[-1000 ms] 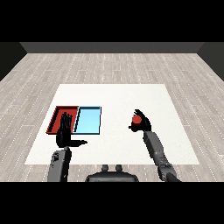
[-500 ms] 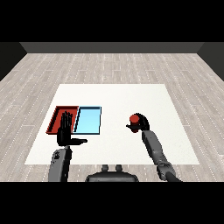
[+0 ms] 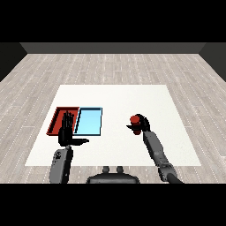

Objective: Pick the red can and put it in the red box

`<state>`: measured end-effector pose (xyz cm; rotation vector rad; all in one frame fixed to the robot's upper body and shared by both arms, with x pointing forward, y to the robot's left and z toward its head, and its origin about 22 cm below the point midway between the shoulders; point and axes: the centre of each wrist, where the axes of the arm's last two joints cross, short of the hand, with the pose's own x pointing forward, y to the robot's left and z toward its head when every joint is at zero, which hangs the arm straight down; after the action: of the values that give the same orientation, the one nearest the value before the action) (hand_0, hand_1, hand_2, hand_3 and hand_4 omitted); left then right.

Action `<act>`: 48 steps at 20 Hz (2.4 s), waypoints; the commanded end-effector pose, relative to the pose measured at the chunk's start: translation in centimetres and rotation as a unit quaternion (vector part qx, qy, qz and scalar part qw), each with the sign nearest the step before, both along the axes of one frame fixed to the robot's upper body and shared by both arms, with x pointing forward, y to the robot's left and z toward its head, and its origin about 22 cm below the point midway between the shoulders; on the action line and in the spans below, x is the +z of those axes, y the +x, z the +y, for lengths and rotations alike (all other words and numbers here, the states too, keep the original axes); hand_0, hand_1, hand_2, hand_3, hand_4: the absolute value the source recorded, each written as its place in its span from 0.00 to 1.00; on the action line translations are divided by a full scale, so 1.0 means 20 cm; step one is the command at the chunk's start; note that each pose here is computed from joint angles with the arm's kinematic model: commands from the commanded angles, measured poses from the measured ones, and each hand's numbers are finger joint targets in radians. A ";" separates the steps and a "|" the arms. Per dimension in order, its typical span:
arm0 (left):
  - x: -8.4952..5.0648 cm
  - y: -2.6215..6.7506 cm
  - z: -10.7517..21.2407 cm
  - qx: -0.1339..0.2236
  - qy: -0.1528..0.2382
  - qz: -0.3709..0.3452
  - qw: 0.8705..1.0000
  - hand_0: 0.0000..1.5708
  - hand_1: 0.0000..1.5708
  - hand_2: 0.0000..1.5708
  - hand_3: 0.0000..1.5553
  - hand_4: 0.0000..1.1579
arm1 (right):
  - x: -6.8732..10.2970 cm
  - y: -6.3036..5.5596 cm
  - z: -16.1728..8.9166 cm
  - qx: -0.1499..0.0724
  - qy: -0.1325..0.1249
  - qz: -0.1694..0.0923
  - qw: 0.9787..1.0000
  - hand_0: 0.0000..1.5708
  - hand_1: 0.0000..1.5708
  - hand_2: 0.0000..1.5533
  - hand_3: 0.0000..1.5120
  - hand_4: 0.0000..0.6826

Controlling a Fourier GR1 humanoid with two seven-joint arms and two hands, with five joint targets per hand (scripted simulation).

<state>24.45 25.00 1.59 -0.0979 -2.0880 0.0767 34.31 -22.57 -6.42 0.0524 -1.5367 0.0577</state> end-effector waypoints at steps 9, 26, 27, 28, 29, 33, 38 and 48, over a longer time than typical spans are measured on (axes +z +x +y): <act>0.01 0.036 -0.05 -0.014 0.003 -0.003 1.000 0.00 0.00 0.00 0.00 0.00 | 0.33 0.00 -0.02 -0.017 0.009 -0.098 0.995 0.98 0.98 0.94 0.91 0.85; 0.18 -0.001 -0.33 -0.084 0.043 0.035 0.995 0.00 0.00 0.00 0.00 0.00 | 0.66 -0.19 0.25 -0.007 0.052 -0.231 0.971 0.92 0.92 0.91 0.92 0.93; 0.18 0.001 -0.34 -0.084 0.043 0.036 0.995 0.00 0.00 0.00 0.00 0.00 | 0.66 -0.18 0.36 -0.003 0.049 -0.231 0.972 0.92 0.92 0.91 0.92 0.93; 0.22 0.039 -0.38 -0.088 0.038 0.045 0.994 0.00 0.00 0.00 0.00 0.00 | 0.63 -0.18 0.49 0.001 0.038 -0.236 0.971 0.92 0.92 0.91 0.92 0.93; 0.20 0.025 -0.36 -0.087 0.043 0.045 0.994 0.00 0.00 0.00 0.00 0.00 | 0.69 -0.15 0.40 -0.011 0.045 -0.231 0.972 0.92 0.92 0.91 0.92 0.93; 0.22 0.024 -0.53 -0.097 0.069 0.045 0.992 0.00 0.00 0.00 0.00 0.00 | 0.65 -0.24 0.44 -0.001 0.059 -0.239 0.969 0.92 0.92 0.91 0.91 0.93; 0.14 0.130 -0.58 -0.104 0.074 0.074 0.989 0.00 0.00 0.00 0.00 0.00 | 0.61 -0.29 0.55 0.000 0.058 -0.256 0.965 0.91 0.91 0.92 0.92 0.93; 0.01 0.116 -0.67 -0.115 0.061 0.112 0.985 0.00 0.00 0.00 0.00 0.00 | 0.74 -0.21 0.63 0.029 0.058 -0.278 0.958 0.92 0.92 0.93 0.92 0.95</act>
<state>26.83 12.56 2.65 -0.2337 -1.8594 -0.1829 29.40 -10.96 8.24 0.1775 -2.0889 0.0073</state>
